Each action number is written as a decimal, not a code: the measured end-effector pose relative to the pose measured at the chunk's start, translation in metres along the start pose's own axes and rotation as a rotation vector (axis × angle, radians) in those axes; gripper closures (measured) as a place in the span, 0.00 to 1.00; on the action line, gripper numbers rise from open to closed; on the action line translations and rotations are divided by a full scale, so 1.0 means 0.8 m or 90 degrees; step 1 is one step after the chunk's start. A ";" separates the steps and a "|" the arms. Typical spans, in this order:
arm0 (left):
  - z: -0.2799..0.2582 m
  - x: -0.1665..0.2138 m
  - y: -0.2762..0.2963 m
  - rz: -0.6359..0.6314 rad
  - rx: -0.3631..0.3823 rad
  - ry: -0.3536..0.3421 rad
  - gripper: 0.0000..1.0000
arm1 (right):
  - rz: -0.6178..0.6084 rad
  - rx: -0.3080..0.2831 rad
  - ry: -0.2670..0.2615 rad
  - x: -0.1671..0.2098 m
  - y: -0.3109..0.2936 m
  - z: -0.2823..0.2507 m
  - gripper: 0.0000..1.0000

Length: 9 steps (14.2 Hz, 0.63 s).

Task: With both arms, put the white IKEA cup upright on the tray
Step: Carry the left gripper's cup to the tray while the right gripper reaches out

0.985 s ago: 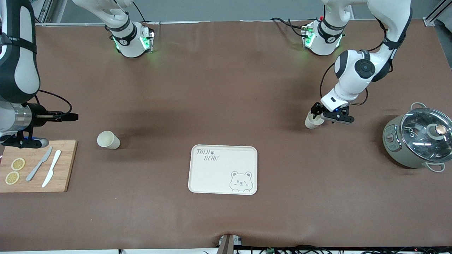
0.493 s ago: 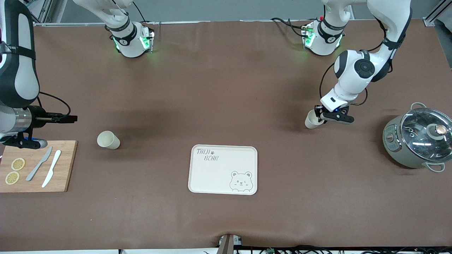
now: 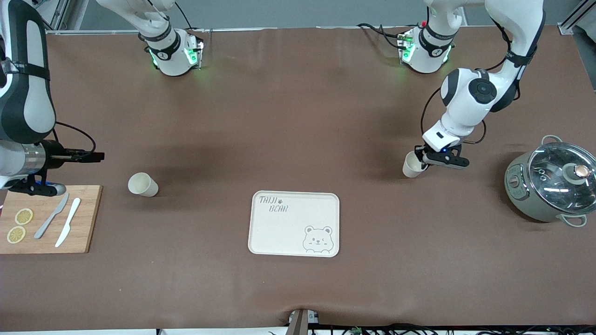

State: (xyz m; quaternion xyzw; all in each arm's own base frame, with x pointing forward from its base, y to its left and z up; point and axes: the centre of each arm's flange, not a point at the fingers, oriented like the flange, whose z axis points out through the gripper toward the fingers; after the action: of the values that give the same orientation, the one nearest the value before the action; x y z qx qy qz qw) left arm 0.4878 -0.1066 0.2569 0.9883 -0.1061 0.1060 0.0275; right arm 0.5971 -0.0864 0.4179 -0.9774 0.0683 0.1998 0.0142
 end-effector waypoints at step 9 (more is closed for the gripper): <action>-0.061 0.153 0.175 -0.085 -0.052 -0.063 0.96 | -0.002 0.001 0.016 0.000 -0.001 0.005 0.00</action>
State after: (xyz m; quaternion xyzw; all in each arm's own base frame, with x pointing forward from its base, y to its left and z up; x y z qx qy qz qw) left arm 0.5643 -0.2646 0.3357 0.9953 -0.0454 0.0503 0.0698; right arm 0.5953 -0.0852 0.4140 -0.9798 0.0672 0.1878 0.0141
